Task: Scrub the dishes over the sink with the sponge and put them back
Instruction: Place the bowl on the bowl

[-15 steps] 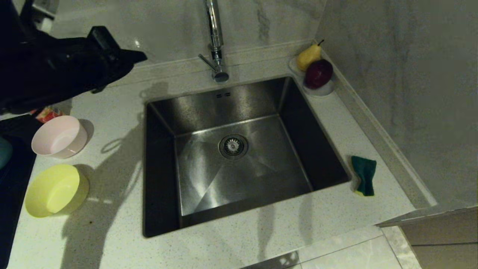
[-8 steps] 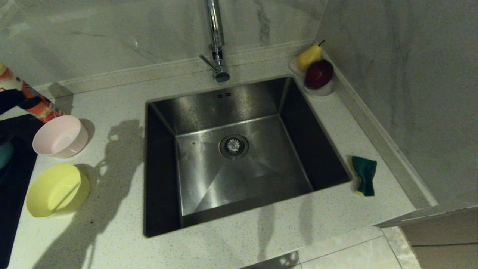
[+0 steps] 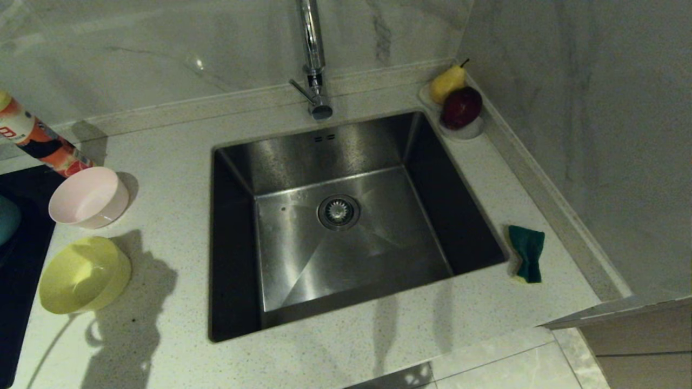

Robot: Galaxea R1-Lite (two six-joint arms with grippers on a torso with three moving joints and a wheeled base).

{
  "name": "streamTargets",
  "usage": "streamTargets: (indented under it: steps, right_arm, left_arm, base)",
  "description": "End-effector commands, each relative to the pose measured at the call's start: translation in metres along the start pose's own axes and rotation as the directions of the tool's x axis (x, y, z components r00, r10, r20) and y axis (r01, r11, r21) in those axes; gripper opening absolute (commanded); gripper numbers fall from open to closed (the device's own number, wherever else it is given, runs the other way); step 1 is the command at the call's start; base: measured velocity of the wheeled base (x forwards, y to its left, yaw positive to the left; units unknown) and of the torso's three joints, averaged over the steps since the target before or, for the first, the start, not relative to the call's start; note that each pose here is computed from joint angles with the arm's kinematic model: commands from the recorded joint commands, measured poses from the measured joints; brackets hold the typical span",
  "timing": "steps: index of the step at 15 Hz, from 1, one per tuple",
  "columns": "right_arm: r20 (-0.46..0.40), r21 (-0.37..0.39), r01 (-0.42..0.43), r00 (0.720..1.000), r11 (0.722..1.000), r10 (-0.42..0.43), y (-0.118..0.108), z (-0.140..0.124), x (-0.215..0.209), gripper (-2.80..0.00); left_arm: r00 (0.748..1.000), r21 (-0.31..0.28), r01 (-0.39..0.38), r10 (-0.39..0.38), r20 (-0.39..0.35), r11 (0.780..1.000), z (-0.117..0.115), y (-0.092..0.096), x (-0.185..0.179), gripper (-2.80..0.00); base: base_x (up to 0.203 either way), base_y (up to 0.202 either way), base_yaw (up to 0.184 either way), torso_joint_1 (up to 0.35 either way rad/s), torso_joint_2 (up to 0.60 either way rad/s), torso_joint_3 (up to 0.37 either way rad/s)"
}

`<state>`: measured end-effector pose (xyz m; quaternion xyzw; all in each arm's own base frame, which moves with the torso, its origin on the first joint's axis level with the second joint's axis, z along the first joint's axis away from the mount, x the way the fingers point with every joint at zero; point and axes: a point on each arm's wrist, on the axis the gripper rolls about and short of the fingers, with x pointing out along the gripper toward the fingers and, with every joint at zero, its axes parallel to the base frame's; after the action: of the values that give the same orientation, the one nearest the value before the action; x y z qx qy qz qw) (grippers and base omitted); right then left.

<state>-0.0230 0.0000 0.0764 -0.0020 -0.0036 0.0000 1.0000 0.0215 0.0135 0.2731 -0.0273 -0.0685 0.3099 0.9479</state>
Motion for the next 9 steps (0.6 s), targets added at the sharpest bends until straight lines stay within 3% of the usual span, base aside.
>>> streamTargets:
  steps: [1, 5, 9]
  right_arm:
    - [0.000, -0.001, 0.000, 1.000, 1.000, 0.000, 0.000, 0.000, 0.000, -2.80]
    - [-0.001, -0.001, 0.000, 1.000, 1.000, 0.000, 0.000, 0.000, 0.000, -2.80]
    - [0.000, -0.001, 0.000, 1.000, 1.000, 0.000, 0.000, 0.000, 0.000, -2.80]
  left_arm:
    - [0.997, 0.029, -0.075, 0.075, -0.010, 0.997, 0.017, -0.009, 0.016, -2.80]
    - [0.983, 0.099, -0.174, 0.178, -0.038, 0.980, 0.047, -0.039, 0.066, -2.80]
    - [0.969, 0.179, -0.176, 0.203, -0.143, 0.968, 0.044, -0.077, 0.128, -2.80]
  base:
    - [0.000, 0.000, 0.000, 0.000, 0.00, 0.000]
    - [0.000, 0.000, 0.000, 0.000, 0.00, 0.000]
    - [0.000, 0.000, 0.000, 0.000, 0.00, 0.000]
